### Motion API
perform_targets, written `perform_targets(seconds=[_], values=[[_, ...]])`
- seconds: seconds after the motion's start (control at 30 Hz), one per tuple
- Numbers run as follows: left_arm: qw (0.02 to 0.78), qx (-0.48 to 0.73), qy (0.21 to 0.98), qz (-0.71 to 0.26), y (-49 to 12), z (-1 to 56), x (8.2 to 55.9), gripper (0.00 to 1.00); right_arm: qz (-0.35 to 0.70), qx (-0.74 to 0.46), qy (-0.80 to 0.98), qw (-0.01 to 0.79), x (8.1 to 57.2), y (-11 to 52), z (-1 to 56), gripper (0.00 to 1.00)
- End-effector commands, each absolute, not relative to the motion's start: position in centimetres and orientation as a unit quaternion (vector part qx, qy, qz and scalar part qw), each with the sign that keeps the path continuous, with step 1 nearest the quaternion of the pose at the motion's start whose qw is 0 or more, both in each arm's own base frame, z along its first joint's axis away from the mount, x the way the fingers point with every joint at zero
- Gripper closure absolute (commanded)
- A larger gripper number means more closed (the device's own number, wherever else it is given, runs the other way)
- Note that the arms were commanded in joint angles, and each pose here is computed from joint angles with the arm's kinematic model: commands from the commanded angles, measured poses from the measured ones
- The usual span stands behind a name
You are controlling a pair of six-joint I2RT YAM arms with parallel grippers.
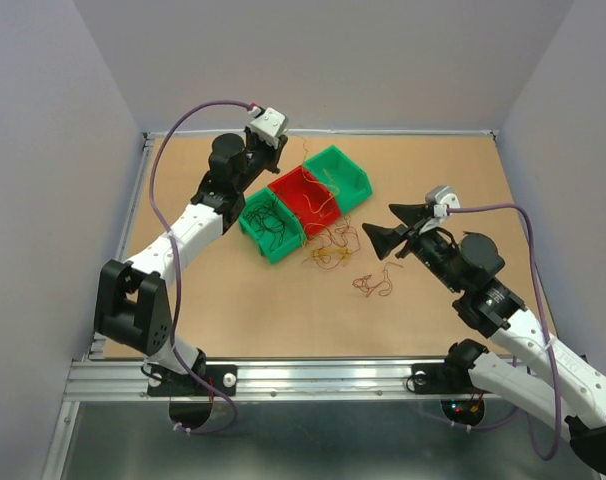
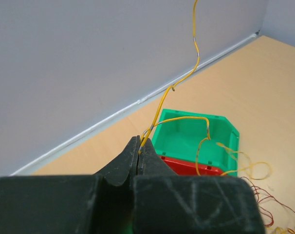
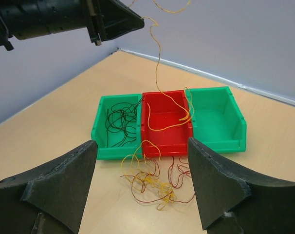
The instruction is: Untangle the cables
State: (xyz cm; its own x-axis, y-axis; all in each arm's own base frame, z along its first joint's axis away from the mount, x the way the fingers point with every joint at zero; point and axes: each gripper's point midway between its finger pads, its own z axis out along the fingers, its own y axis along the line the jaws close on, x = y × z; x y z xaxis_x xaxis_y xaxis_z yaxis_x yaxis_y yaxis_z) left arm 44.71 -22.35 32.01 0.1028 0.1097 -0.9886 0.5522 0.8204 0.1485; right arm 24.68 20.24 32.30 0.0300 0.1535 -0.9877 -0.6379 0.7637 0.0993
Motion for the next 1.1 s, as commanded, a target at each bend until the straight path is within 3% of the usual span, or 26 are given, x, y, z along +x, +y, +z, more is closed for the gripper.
perform_targets(seconds=[0.0,0.53,0.6,0.8,1.07], values=[[0.717,0.256,0.634,-0.137,-22.5,33.7,46.3,1.00,0.294,-0.182,0.587,0.733,24.3,19.8,37.4,0.20],[0.638,0.367,0.676,-0.040,-21.4,22.8,47.4,1.00,0.284,-0.180,0.597,0.728,25.3,20.1,36.9,0.20],[0.581,0.424,0.693,-0.052,-22.1,19.5,46.6,1.00,0.283,-0.181,0.598,0.728,25.4,20.2,36.9,0.20],[0.500,0.527,0.685,-0.059,-23.1,16.9,46.0,1.00,0.280,-0.184,0.606,0.722,26.1,20.7,36.4,0.21],[0.379,0.623,0.684,0.018,-22.8,13.3,47.9,1.00,0.267,-0.174,0.621,0.716,27.5,21.1,36.0,0.21]])
